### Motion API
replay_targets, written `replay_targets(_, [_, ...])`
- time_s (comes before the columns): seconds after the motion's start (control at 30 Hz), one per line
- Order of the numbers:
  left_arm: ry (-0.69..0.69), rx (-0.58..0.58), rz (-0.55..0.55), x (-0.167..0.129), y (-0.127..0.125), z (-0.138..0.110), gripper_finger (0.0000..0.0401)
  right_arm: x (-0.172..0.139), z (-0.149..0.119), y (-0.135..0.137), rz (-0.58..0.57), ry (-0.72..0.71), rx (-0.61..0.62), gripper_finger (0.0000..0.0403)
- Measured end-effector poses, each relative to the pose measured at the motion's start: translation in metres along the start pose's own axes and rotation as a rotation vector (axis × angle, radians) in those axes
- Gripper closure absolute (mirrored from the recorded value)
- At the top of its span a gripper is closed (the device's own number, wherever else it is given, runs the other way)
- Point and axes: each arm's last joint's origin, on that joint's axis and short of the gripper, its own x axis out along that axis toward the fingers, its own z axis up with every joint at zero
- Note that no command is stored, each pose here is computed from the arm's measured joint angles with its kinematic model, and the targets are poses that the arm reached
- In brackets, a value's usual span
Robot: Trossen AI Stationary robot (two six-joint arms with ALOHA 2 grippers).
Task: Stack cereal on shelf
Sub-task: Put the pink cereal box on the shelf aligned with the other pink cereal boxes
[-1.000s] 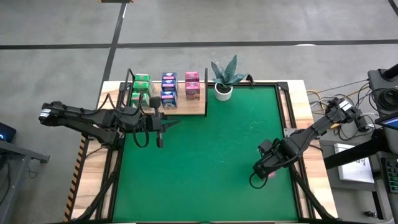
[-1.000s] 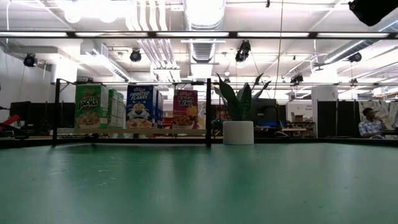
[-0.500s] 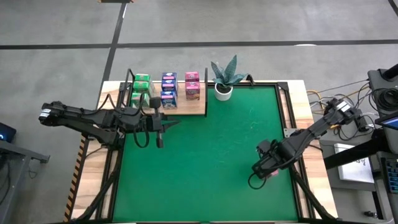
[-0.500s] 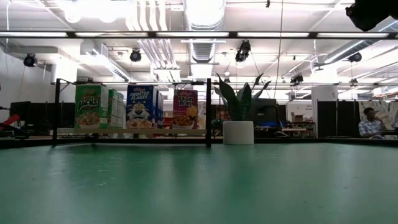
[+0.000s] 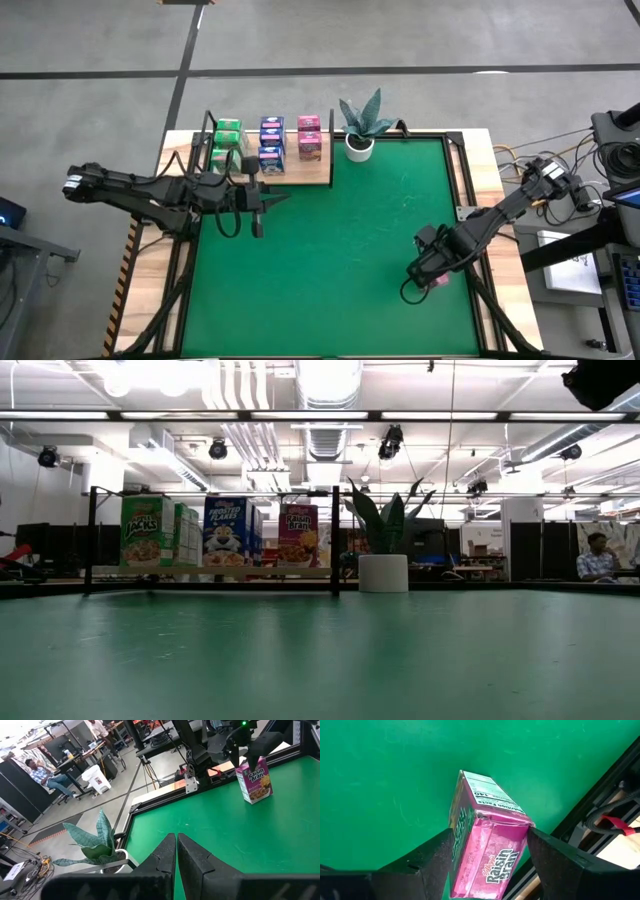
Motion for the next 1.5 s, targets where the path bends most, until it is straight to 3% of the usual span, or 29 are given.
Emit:
replay_targets(0.33, [0.0,0.0,0.0,0.0,0.0,0.0,0.0401,-0.008,-0.001,-0.004,-0.002,0.0,-0.007,0.0125])
replay_targets(0.7, [0.001,-0.016,0.0,0.0,0.0,0.0,0.0401,-0.012,-0.001,0.003,0.074,-0.018,-0.016,0.0122])
replay_targets(1.5, [0.002,-0.023,-0.001,0.0,0.0,0.0,0.0401,0.0,-0.007,0.0,0.035,-0.051,-0.012,0.0119])
